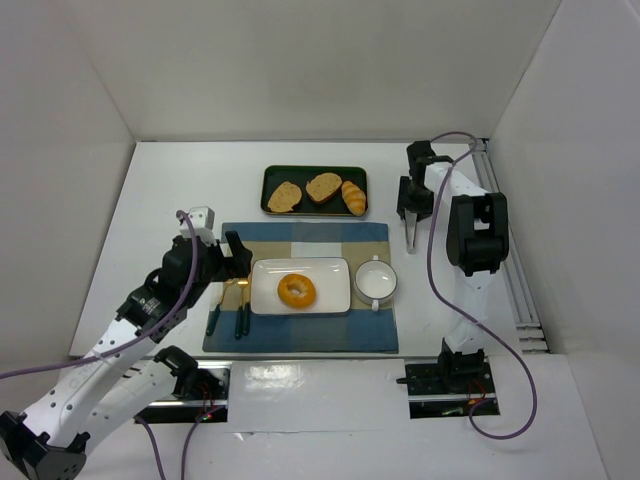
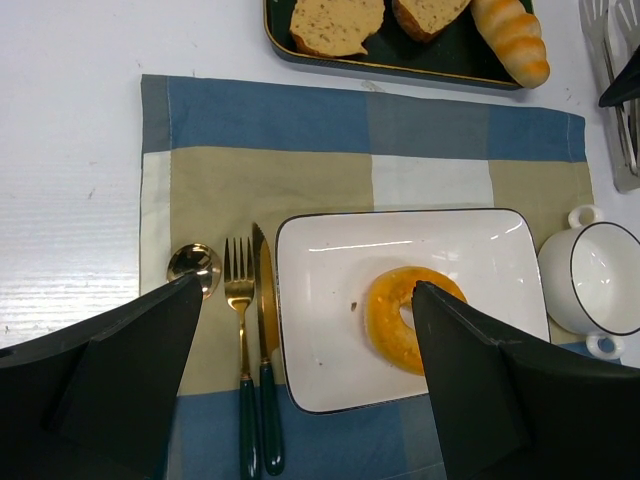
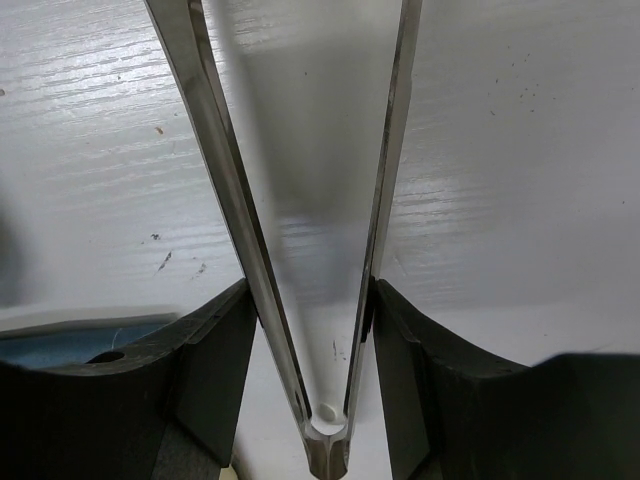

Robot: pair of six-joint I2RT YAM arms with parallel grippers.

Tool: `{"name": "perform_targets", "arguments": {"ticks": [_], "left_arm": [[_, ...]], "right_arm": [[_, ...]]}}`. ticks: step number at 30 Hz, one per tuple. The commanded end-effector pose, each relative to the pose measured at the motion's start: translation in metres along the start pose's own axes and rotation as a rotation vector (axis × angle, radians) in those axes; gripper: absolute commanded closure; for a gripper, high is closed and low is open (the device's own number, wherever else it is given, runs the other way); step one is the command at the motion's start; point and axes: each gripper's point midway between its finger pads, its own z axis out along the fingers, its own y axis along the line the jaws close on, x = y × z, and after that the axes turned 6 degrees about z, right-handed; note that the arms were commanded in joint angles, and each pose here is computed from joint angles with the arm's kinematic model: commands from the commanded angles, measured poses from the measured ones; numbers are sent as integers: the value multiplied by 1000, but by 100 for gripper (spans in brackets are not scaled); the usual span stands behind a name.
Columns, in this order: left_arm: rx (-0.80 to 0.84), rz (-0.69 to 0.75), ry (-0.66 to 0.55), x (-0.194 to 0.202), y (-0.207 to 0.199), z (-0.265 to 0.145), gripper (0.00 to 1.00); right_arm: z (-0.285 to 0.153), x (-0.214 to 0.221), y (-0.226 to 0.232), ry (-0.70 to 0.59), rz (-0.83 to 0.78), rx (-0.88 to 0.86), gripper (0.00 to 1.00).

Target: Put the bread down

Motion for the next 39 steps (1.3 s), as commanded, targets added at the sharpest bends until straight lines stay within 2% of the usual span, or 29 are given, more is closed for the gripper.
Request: {"name": "perform_targets", "arguments": {"ticks": [1, 5, 10, 18, 19, 20, 21, 22, 24, 31, 39], "left_arm": [[8, 0, -47, -11, -1, 0, 0], [8, 0, -47, -11, -1, 0, 0], [8, 0, -47, -11, 0, -2, 0], [9, -12, -48, -10, 2, -8, 0], [9, -12, -48, -10, 2, -8, 0], [9, -12, -48, -10, 2, -8, 0], [9, -12, -48, -10, 2, -8, 0], [12, -23, -56, -11, 1, -10, 0], [9, -21, -48, -9, 2, -10, 0], [18, -21, -45, -9, 1, -10, 0], [-6, -8, -40, -12, 3, -10, 0]], "right_arm": [[-18, -8, 0, -36, -11, -19, 44], [-15, -4, -4, -20, -2, -21, 42], [-11, 9, -1, 22, -14, -53, 30], [-10, 16, 1, 46, -15, -66, 20], [-10, 16, 1, 46, -15, -66, 18], [-12, 15, 2, 50, -15, -75, 11], [-12, 15, 2, 50, -15, -75, 11], [-15, 14, 3, 52, -15, -74, 2], [-17, 13, 1, 51, -16, -63, 0], [-70, -28, 6, -121, 5, -55, 0], [-199, -81, 47, -444, -8, -217, 0]]}}
